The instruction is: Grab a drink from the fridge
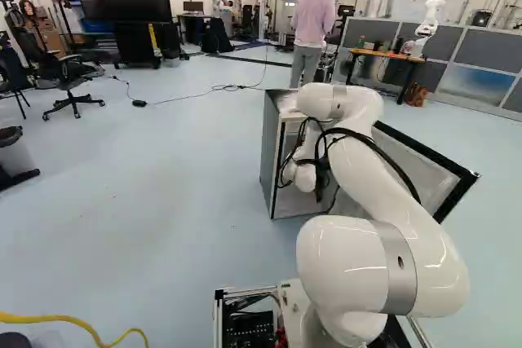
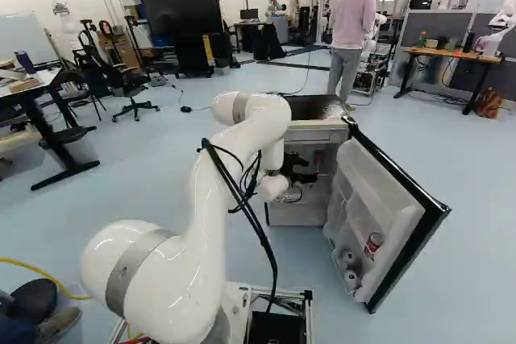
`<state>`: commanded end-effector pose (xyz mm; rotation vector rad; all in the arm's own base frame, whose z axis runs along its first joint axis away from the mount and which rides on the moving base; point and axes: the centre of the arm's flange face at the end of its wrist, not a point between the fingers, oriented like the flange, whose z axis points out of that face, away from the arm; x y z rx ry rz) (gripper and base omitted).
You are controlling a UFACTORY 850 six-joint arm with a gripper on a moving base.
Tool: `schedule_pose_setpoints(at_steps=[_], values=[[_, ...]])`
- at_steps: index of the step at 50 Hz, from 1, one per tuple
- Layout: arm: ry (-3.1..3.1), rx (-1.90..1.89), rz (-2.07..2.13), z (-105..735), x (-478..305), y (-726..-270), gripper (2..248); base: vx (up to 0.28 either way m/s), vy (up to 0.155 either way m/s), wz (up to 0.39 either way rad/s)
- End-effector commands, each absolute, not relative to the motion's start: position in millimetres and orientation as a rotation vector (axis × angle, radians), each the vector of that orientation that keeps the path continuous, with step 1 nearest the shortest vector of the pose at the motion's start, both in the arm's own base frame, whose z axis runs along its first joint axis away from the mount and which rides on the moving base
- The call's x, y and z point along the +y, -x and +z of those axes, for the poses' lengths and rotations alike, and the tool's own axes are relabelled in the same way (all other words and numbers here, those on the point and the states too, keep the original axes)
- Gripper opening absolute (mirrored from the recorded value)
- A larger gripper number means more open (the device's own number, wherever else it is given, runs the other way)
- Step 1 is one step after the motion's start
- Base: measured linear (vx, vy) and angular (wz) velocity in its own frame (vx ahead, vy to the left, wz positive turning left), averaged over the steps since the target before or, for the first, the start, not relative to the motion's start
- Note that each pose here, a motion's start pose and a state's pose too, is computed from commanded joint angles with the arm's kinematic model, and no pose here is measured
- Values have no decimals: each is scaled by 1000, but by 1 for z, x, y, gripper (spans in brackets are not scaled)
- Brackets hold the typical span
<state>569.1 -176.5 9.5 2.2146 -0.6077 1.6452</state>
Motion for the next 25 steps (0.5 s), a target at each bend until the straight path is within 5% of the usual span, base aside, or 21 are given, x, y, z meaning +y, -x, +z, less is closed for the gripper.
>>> schedule_pose_setpoints(at_steps=[25], values=[[-2219,-548,1719,1,-198,-587,247,0,0,0]])
